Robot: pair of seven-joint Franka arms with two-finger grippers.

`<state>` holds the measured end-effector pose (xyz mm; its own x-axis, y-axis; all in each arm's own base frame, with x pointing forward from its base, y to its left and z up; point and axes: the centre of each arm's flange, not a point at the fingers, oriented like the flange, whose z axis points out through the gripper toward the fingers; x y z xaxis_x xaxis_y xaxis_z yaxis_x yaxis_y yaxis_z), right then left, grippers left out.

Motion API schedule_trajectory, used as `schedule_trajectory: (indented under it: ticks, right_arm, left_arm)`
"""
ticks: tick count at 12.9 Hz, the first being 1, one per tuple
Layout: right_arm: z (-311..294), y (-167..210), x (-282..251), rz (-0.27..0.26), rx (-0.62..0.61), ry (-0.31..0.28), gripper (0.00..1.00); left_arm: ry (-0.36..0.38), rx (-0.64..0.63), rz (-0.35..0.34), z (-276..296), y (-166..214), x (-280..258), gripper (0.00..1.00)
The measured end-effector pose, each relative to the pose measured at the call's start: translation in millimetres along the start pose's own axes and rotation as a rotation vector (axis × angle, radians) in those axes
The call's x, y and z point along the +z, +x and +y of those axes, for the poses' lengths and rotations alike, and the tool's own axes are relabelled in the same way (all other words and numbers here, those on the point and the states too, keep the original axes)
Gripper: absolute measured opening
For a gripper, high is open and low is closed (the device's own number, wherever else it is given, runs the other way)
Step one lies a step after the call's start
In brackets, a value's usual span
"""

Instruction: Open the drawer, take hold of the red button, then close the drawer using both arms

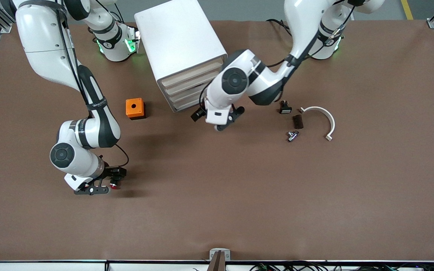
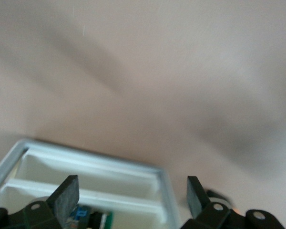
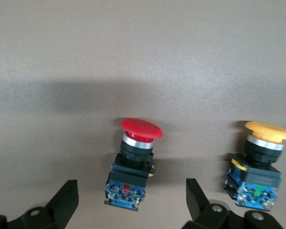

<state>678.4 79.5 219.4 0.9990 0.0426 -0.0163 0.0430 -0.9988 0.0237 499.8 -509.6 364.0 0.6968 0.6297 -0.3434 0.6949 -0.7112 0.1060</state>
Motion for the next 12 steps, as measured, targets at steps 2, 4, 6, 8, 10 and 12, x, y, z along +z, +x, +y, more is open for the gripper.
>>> schedule_trajectory:
  ticks: [2,4,6,8,10,12]
  right_arm:
    - [5.1,-1.1,-31.3,-0.034,-0.013,-0.004,1.00]
    - [15.9,-4.7,-82.9,-0.094,-0.037,-0.035,1.00]
    - [36.5,-12.1,-136.3,-0.154,-0.056,-0.041,1.00]
    - [64.7,-22.6,-186.5,-0.178,-0.047,-0.028,1.00]
    - [93.1,-37.8,-234.3,-0.166,-0.009,-0.015,1.00]
    - [111.1,-55.8,-273.0,-0.154,0.019,-0.005,1.00]
  left_arm:
    - [-0.011,0.017,0.012,-2.3,45.2,-67.6,1.00]
    - [0.005,0.059,0.018,-18.6,72.8,-124.3,1.00]
    - [0.031,0.110,0.022,-44.0,98.6,-176.5,1.00]
    - [0.046,0.160,0.024,-74.1,131.6,-222.9,1.00]
    - [0.062,0.185,0.031,-102.2,162.5,-255.3,1.00]
    - [0.093,0.231,0.065,-123.3,180.4,-277.4,1.00]
